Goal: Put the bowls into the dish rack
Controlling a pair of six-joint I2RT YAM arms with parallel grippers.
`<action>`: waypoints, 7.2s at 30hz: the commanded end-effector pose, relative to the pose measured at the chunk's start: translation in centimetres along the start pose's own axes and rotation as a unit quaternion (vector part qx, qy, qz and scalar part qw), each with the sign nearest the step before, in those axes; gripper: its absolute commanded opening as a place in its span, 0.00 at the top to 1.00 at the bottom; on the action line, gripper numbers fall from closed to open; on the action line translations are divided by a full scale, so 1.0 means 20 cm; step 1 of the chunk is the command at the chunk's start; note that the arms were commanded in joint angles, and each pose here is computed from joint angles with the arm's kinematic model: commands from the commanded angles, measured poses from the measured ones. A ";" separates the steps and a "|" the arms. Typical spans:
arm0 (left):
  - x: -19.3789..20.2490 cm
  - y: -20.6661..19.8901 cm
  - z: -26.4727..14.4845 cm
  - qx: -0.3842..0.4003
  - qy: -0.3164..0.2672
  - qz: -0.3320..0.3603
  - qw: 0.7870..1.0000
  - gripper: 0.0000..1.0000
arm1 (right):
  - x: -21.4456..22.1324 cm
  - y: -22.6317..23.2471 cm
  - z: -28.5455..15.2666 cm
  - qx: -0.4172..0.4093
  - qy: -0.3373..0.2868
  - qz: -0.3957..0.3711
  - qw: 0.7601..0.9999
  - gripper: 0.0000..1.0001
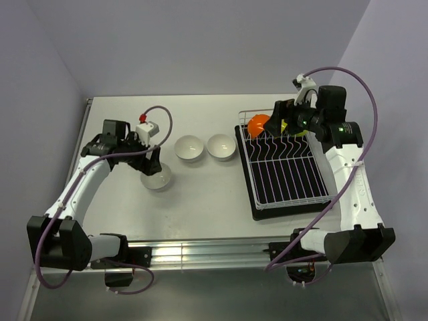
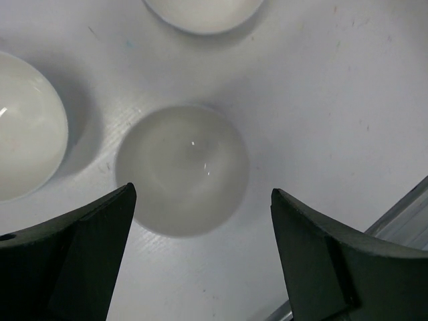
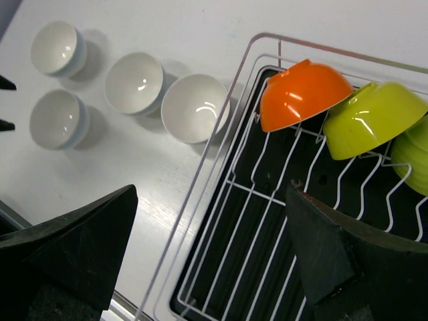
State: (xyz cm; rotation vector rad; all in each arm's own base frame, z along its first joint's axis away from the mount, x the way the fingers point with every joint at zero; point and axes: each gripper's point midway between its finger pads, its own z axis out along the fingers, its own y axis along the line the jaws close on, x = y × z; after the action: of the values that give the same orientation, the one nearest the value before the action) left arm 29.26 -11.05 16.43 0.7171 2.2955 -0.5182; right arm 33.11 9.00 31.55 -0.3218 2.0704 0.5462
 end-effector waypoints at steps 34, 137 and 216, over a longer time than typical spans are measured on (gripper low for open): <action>0.64 -0.01 0.29 0.159 0.132 0.376 0.903 0.36 | 0.26 0.26 -0.12 -0.112 0.058 -0.234 0.964 0.00; -0.44 -1.39 -0.47 0.675 -0.089 0.090 0.727 1.00 | 0.60 1.14 0.04 -0.295 -0.070 -0.640 0.705 0.33; -0.83 -0.80 -0.21 0.262 -0.208 0.081 0.939 0.01 | 0.50 -0.68 -0.35 0.139 0.129 0.091 0.978 1.00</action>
State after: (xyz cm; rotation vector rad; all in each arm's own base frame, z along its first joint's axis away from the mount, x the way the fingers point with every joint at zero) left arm 28.26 -27.22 32.14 0.9508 1.7371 -1.1201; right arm 27.22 -5.03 22.45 -0.1385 2.4352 0.4003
